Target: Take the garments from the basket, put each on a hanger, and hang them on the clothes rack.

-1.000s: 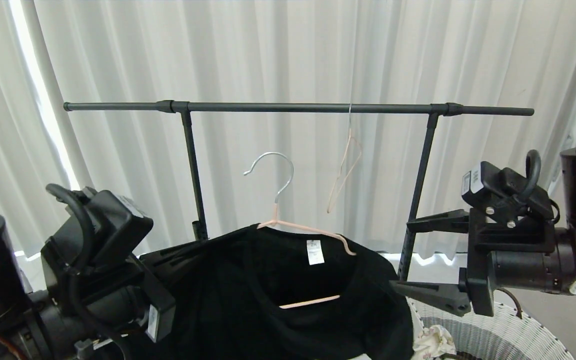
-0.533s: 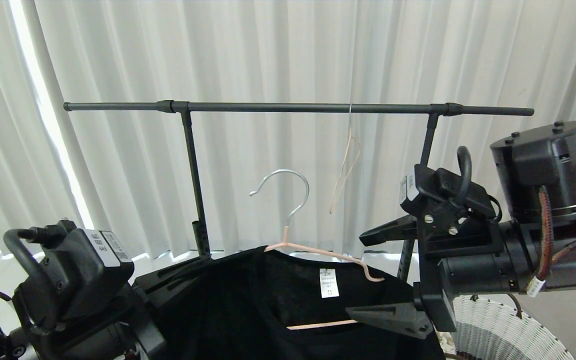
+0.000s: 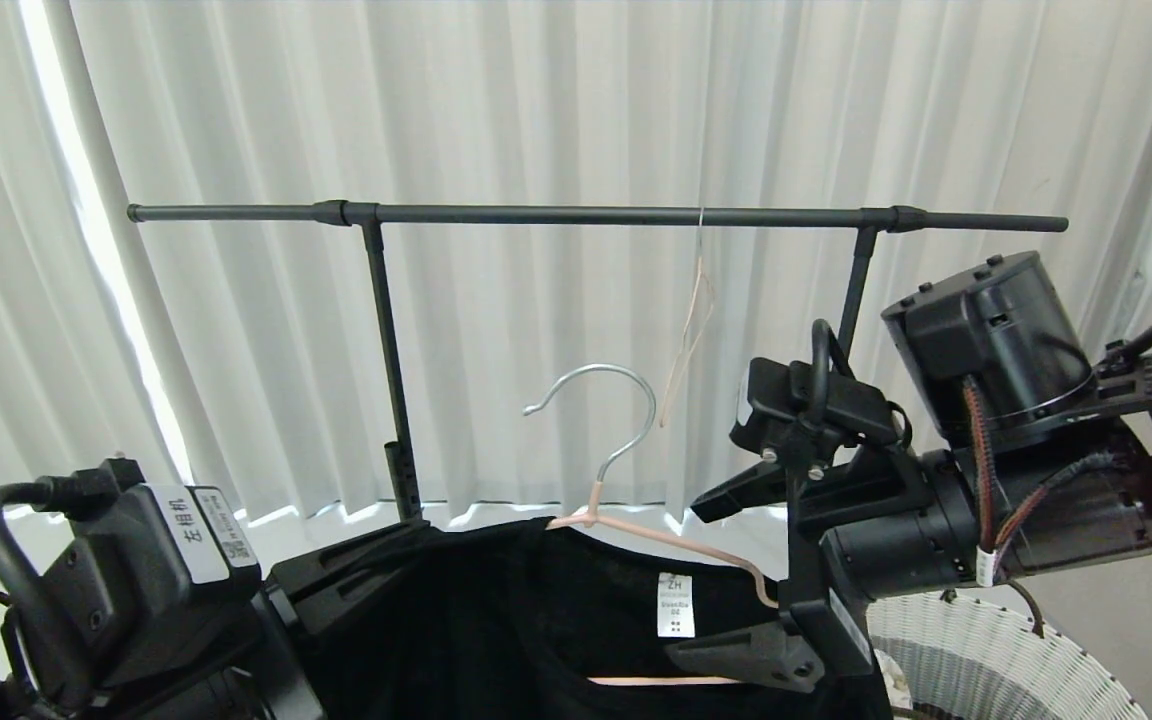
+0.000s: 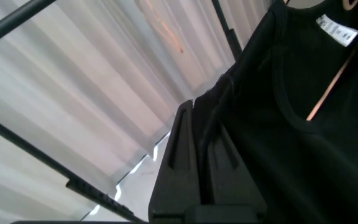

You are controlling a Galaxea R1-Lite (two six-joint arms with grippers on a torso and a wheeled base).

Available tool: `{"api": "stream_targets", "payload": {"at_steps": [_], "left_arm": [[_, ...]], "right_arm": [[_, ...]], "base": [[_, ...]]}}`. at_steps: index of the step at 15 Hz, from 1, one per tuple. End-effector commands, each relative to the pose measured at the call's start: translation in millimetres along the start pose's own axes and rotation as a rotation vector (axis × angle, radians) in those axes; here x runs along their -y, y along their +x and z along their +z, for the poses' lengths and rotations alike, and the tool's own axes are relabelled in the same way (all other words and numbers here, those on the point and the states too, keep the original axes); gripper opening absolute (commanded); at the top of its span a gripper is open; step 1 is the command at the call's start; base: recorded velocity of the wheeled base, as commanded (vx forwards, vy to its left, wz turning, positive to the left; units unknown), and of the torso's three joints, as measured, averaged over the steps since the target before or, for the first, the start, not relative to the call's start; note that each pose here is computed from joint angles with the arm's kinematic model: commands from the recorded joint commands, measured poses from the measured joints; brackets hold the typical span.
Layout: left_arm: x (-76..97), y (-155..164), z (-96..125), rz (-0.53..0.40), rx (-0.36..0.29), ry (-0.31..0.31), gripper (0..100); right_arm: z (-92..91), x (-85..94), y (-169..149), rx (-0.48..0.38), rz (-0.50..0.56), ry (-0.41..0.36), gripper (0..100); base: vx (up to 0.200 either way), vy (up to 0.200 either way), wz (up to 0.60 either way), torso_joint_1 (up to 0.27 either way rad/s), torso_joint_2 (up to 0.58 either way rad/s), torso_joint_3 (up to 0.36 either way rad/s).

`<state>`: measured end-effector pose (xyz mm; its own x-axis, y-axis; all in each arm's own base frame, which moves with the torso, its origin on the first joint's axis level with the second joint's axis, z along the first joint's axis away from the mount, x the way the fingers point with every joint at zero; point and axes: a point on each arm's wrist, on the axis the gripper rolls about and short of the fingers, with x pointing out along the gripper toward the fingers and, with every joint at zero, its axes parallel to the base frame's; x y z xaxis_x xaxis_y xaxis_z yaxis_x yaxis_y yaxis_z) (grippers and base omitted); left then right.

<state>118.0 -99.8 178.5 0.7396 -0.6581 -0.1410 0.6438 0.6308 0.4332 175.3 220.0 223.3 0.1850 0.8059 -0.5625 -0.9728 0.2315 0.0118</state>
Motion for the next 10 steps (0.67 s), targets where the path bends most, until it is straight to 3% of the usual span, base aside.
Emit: {"api": "stream_targets", "payload": {"at_steps": [1,8,9,10], "left_arm": [[0.6,0.2,2.6,-0.006,0.012,0.002,0],[-0.6,-0.8,4.5,0.004,0.029,0.002,0],[-0.6,-0.8,4.5,0.004,0.029,0.002,0],[-0.8,-0.7,5.0,0.005,0.032,0.002,0]], "right_arm": [[-2.9,3.0,9.3,-0.025,0.007,0.011,100],[-5.3,2.8,10.4,-0.035,0.008,0.016,100],[-5.3,2.8,10.4,-0.035,0.008,0.016,0],[-5.3,3.4,10.3,-0.034,0.002,0.016,0]], "base": [[0.000,0.000,0.00,0.000,0.00,0.000],[0.000,0.000,0.00,0.000,0.00,0.000],[0.000,0.000,0.00,0.000,0.00,0.000],[0.000,0.000,0.00,0.000,0.00,0.000]]}}
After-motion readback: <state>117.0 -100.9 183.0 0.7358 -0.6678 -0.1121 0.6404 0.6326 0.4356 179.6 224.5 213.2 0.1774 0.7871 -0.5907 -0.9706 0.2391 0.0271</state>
